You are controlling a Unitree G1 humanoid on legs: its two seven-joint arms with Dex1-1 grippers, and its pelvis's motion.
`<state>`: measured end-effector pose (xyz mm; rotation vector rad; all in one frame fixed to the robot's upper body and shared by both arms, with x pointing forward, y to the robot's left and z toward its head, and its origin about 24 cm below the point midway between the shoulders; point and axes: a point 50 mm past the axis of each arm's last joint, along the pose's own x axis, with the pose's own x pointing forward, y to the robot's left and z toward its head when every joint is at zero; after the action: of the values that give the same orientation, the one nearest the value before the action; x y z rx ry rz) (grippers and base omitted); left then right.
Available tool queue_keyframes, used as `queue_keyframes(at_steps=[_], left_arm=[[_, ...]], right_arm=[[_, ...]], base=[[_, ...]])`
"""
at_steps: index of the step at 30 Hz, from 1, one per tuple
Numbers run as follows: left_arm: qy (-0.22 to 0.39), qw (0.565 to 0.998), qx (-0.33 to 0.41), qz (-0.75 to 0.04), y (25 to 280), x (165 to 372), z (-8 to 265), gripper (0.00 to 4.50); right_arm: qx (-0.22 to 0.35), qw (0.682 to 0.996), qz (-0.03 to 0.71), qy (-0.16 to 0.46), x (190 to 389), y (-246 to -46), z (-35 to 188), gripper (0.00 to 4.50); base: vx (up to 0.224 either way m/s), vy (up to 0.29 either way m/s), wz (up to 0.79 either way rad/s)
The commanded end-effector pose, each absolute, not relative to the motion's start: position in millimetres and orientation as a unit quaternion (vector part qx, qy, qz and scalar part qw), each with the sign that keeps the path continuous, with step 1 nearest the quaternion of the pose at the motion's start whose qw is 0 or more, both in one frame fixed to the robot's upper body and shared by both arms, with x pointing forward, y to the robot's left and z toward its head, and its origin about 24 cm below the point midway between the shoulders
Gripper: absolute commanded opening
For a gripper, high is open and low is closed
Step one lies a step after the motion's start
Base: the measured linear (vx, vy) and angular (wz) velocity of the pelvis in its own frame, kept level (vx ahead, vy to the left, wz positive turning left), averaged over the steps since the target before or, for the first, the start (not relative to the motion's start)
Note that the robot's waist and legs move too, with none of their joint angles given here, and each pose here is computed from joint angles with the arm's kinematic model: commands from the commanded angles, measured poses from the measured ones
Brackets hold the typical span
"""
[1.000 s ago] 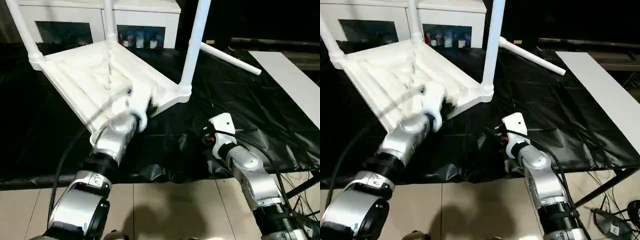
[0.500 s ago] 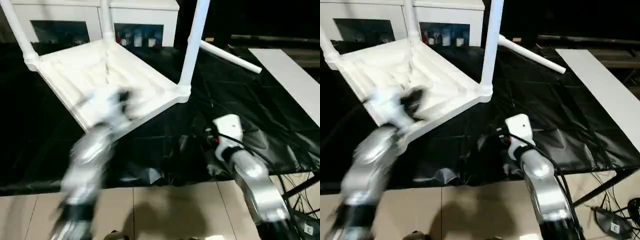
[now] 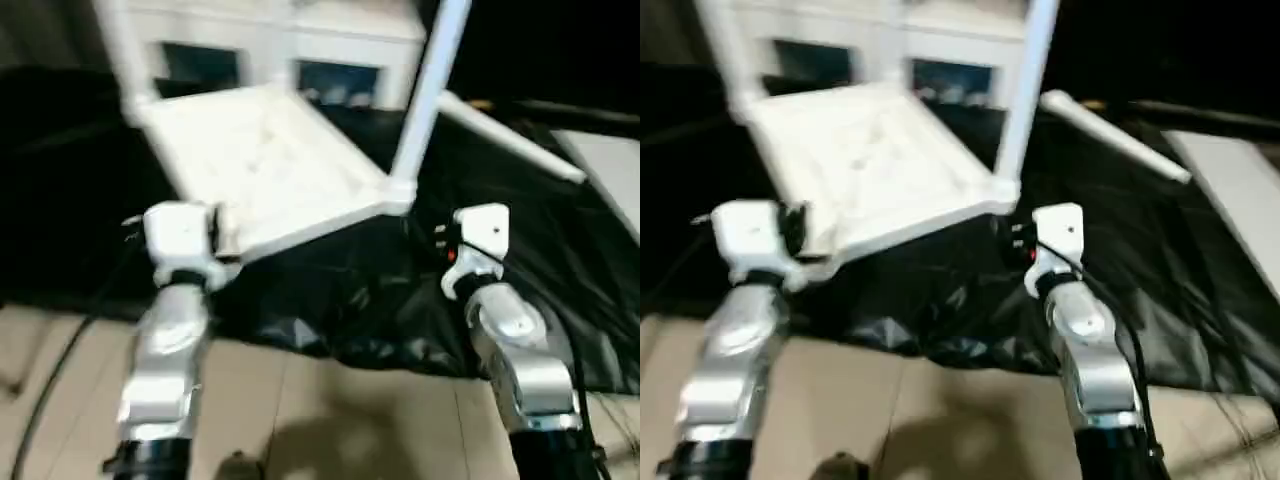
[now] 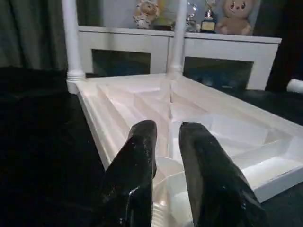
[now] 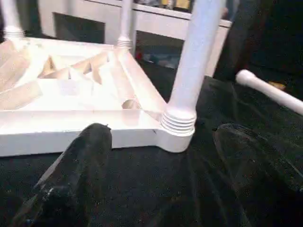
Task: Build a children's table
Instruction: Move to table
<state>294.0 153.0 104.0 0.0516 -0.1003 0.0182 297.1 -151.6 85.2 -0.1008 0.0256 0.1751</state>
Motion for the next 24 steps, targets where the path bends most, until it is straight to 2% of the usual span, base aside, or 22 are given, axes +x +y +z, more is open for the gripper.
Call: queue_keyframes(at_steps=[1,17,21,24], left_arm=[[-0.039,0.998,0.044,0.016,153,294,103,1.09],[-0.042,0.997,0.058,-0.005,143,283,103,1.09],[-0.05,0.997,0.044,-0.041,134,267,98,1.09],[-0.061,0.997,0.012,-0.04,139,255,94,1.09]], right_arm=[[-0.054,0.995,0.08,0.025,300.8,-152.2,84,3.83],[-0.062,0.996,0.057,0.041,301.9,-155.4,79,3.83],[-0.054,0.997,0.05,0.035,299.8,-158.8,80,3.83],[-0.06,0.996,0.053,0.032,298.8,-158.9,81,3.83]], base=[[-0.027,-0.219,0.77],[-0.036,-0.273,0.6],[-0.041,-0.318,0.23],[-0.081,-0.318,-0.1]])
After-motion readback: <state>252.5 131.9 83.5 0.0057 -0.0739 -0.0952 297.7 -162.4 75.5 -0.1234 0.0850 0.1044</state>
